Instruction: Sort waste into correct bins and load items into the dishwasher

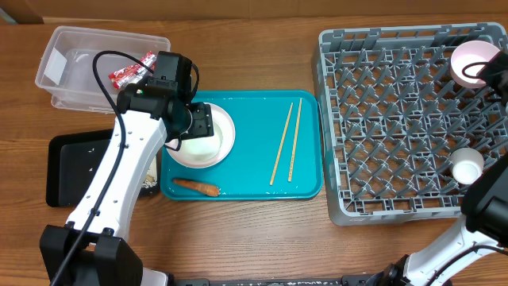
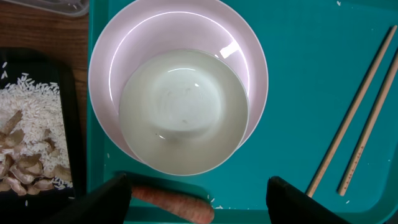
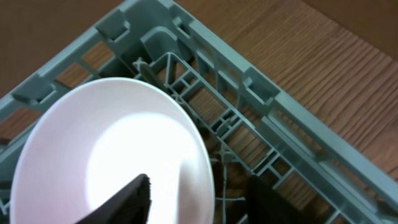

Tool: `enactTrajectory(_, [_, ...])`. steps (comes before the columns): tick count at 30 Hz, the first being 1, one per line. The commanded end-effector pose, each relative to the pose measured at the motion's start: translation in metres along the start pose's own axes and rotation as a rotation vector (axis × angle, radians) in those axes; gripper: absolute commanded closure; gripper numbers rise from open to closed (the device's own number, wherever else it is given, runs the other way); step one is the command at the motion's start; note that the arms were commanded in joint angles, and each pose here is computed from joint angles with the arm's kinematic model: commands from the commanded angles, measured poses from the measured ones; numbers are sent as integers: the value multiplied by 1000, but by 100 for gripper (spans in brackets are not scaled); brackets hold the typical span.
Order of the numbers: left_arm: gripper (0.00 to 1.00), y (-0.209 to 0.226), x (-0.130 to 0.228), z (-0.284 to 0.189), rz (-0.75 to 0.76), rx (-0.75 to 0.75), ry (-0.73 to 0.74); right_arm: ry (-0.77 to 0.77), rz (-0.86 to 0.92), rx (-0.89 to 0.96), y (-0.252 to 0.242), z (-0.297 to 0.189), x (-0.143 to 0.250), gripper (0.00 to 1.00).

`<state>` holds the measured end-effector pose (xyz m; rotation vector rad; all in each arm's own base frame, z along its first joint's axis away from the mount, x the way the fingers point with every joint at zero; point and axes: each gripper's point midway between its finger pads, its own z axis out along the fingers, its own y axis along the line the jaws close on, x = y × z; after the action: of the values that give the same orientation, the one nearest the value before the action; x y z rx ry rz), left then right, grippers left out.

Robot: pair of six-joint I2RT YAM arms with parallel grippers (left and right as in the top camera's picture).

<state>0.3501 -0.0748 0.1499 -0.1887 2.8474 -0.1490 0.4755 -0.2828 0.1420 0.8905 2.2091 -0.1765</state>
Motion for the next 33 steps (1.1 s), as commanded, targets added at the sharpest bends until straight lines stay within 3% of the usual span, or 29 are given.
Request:
enactTrajectory(1, [28, 0, -3, -4, -13, 5, -13, 4, 3, 23, -4, 8, 2, 51])
enactTrajectory(6, [28, 0, -3, -4, -13, 4, -11, -7, 3, 44, -7, 8, 0, 75])
enactTrajectory(9, [28, 0, -3, -4, -13, 4, -10, 2, 3, 46, -8, 7, 2, 96])
enactTrajectory(16, [28, 0, -1, -4, -13, 2, -4, -89, 8, 96, -14, -35, -29, 96])
enactTrajectory(23, [28, 0, -1, -4, -13, 1, -4, -380, 52, 549, -67, -151, -87, 96])
enactTrajectory(27, [27, 0, -1, -4, -13, 1, -4, -402, -70, 860, -71, -183, -82, 96])
enactTrajectory(33, [27, 0, -1, -4, -13, 2, -4, -326, -219, 954, -38, -163, -52, 96])
